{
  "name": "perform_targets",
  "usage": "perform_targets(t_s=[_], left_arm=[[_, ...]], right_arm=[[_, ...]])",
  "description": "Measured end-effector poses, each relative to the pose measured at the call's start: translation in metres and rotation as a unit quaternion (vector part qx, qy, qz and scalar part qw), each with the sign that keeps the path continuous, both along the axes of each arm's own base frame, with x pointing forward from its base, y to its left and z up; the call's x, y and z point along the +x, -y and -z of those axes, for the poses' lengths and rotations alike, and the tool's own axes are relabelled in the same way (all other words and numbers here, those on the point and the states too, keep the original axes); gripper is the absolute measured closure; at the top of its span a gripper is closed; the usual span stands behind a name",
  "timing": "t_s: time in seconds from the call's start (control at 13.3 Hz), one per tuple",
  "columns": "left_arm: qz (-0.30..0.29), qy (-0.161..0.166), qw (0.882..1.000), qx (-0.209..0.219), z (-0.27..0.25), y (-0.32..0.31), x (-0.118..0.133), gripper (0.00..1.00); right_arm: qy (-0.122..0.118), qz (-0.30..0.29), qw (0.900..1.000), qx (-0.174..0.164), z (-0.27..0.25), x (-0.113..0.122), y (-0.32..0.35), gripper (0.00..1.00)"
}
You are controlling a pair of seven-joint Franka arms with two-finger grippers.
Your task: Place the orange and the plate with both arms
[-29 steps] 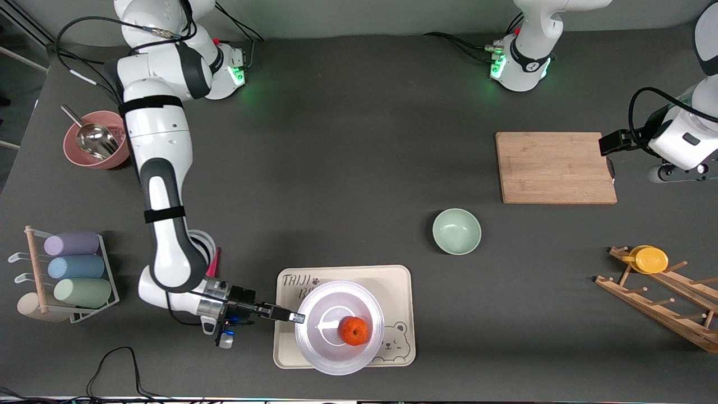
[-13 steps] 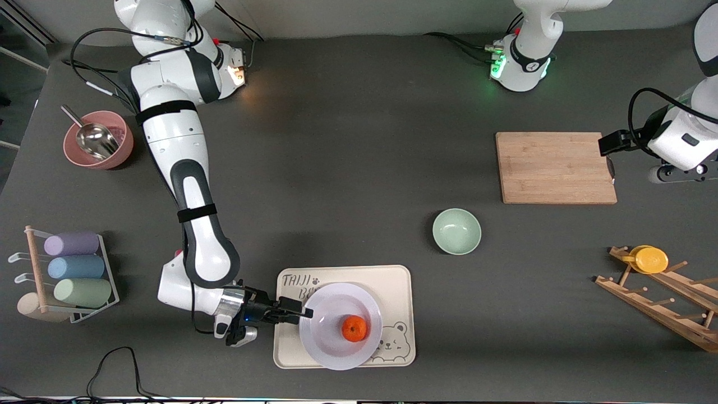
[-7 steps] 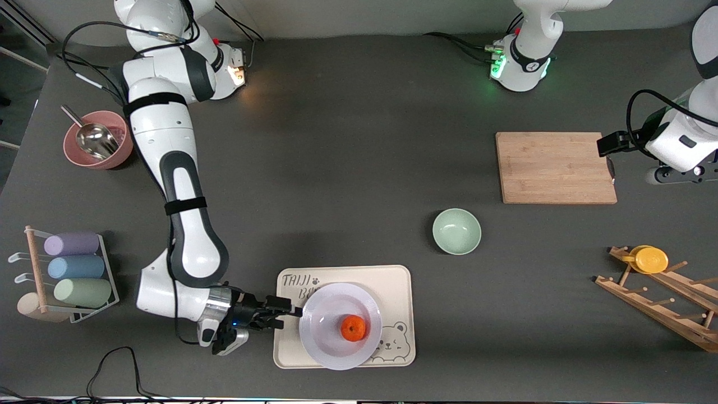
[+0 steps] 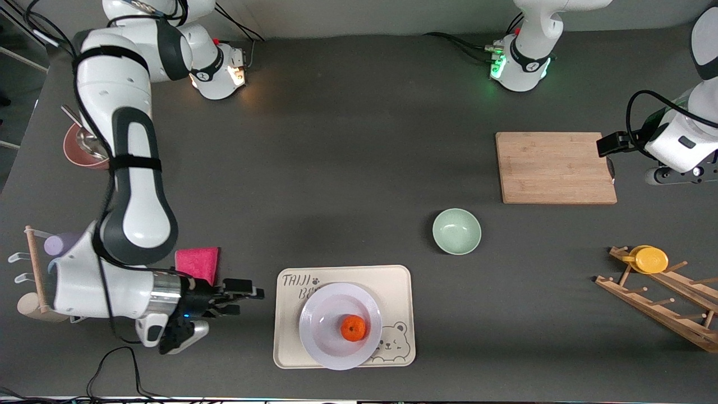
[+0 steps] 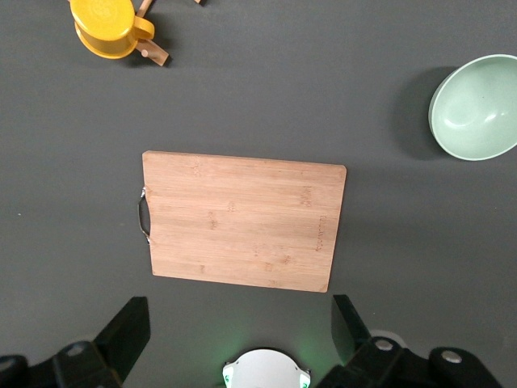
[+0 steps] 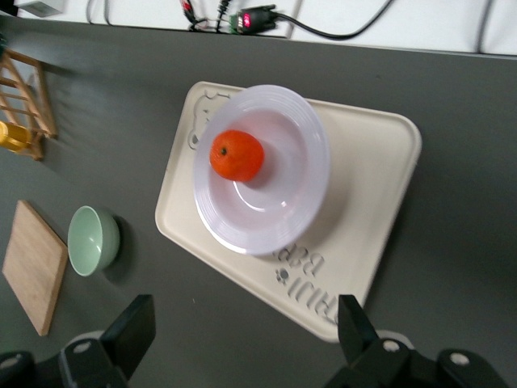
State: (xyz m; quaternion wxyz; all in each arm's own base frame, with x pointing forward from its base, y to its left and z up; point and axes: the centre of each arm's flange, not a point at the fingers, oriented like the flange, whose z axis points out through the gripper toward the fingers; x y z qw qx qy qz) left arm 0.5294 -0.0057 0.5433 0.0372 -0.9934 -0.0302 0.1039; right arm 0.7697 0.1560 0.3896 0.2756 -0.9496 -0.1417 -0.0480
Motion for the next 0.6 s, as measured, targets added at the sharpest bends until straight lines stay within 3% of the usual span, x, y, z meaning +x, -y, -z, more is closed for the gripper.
perform_targets(t_s=[0.3, 0.6], left_arm=[[-0.003, 0.012, 1.0, -0.01, -0.015, 0.0, -0.007, 0.0], [-0.006, 0.035, 0.999, -0.019, -0.041, -0.002, -0.024, 0.0]], right_arm=[[-0.033, -0.006, 0.995, -0.092, -0.08, -0.036, 0.021, 0.0], [-0.051, 0.001, 0.985, -0.165, -0.117, -0.076, 0.051, 0.0]])
